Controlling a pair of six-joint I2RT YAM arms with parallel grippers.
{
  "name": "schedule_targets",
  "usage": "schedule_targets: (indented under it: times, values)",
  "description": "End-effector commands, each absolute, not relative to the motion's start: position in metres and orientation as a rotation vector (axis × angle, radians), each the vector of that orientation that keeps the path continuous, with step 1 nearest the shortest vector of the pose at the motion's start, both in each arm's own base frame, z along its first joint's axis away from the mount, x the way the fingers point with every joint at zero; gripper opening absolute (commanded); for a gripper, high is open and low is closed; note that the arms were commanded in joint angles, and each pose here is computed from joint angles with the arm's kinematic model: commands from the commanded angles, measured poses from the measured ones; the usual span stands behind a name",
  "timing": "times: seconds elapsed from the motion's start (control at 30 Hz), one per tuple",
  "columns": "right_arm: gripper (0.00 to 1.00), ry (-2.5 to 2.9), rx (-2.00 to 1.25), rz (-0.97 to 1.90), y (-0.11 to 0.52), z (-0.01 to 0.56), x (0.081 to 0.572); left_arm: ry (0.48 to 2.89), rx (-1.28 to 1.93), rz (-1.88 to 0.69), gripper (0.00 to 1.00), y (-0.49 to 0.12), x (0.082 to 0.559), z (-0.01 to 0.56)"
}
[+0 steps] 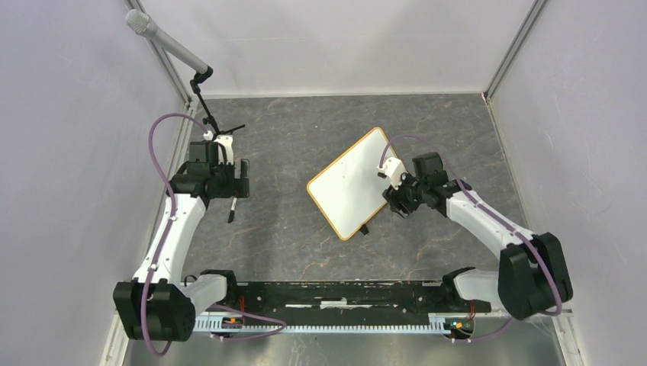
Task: Write a sentence on the whiteboard
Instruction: Adjust the whiteboard at the center of the board.
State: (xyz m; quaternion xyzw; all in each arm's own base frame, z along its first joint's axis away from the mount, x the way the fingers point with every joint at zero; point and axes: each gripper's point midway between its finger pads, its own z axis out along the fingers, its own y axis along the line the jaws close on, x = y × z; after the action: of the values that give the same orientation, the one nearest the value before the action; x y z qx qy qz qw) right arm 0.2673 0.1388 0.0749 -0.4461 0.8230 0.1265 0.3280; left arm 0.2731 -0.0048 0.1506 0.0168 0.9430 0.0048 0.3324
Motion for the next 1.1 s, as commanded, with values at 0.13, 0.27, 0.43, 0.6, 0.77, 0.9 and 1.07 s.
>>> schedule_targets:
  times: [0.13, 0.27, 0.43, 0.6, 0.77, 0.9, 1.07]
  values:
    - [0.59, 2.192, -1.227, 0.157, 0.102, 0.065, 0.317, 2.403, 0.013, -0.016, 1.00, -0.009, 0.287, 0.166]
    - [0.60, 2.173, -1.233, 0.155, 0.104, 0.069, 0.331, 2.404, 0.012, -0.016, 1.00, -0.009, 0.287, 0.165]
    - [0.61, 2.164, -1.205, 0.238, 0.118, 0.072, 0.338, 2.410, 0.010, -0.013, 1.00, -0.009, 0.287, 0.164]
    - [0.60, 2.216, -1.200, 0.287, 0.121, 0.058, 0.335, 2.413, 0.005, -0.017, 1.00, -0.009, 0.288, 0.163]
    - [0.54, 2.249, -1.196, 0.298, 0.121, 0.047, 0.330, 2.415, 0.004, -0.018, 1.00, -0.009, 0.288, 0.163]
    - [0.29, 2.249, -1.198, 0.295, 0.120, 0.045, 0.323, 2.415, 0.003, -0.019, 1.00, -0.009, 0.288, 0.162]
    - [0.00, 2.238, -1.241, 0.312, 0.124, 0.043, 0.302, 2.415, -0.005, -0.015, 1.00, -0.009, 0.289, 0.163]
